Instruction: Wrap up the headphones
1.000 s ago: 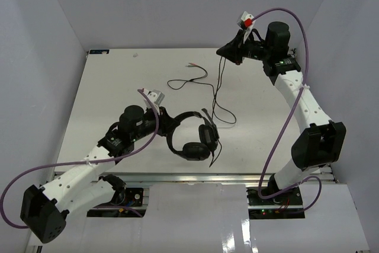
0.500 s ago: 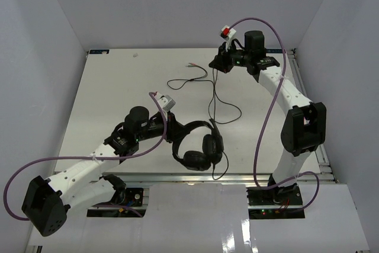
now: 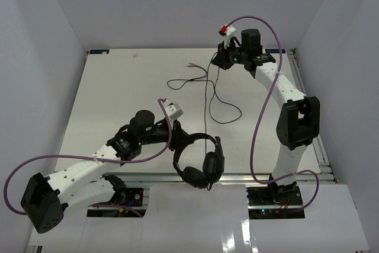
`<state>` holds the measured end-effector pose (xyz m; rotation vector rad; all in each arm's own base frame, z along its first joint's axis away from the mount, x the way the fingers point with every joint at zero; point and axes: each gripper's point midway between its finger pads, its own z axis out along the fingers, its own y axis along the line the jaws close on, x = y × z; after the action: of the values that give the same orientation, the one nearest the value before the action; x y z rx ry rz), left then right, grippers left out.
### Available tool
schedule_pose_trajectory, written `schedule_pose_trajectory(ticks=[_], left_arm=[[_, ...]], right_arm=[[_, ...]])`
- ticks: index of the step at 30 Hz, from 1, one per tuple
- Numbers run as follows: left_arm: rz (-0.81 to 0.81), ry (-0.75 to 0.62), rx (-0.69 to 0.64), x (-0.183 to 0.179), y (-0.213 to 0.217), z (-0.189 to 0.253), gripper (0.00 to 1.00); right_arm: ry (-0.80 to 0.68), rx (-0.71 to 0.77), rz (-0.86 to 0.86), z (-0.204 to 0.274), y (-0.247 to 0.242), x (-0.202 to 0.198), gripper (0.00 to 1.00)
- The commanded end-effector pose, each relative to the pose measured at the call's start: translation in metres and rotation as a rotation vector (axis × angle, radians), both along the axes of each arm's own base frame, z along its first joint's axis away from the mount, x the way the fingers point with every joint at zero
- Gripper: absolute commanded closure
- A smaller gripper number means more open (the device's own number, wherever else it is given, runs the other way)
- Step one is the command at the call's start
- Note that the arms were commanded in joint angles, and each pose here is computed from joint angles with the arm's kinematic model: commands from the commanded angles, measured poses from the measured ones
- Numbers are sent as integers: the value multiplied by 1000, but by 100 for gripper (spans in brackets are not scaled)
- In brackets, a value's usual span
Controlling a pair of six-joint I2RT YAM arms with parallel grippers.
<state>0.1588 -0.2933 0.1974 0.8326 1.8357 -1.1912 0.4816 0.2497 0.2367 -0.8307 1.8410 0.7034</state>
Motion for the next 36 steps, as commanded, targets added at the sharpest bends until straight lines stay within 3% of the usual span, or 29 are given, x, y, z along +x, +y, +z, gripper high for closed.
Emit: schedule_pose_trajectory(ticks=[1, 6, 10, 14, 18, 25, 31, 36], left_arm=[[-19, -84, -92, -3, -3, 45, 100], [1, -137, -129, -2, 1, 73, 100], [26, -143, -94, -1, 7, 69, 100], [149, -200, -133, 13, 20, 91, 100], [247, -259, -175, 24, 32, 115, 100], [311, -274, -145, 41, 32, 116, 100], [473, -336, -323, 68, 38, 178, 100], [436, -356, -507, 80, 13, 236, 100]], right_arm=[[-28, -43, -49, -8, -8, 9, 92], [-23, -45, -9, -21, -8, -2, 92], [-107, 6, -8, 8, -7, -8, 92], [-182, 33, 27, 37, -7, -20, 92], [-243, 52, 58, 46, -8, -35, 92], [-285, 7, 37, 49, -17, -40, 92], [-131, -34, 88, -21, -17, -69, 92], [-34, 3, 141, -43, -7, -85, 92]])
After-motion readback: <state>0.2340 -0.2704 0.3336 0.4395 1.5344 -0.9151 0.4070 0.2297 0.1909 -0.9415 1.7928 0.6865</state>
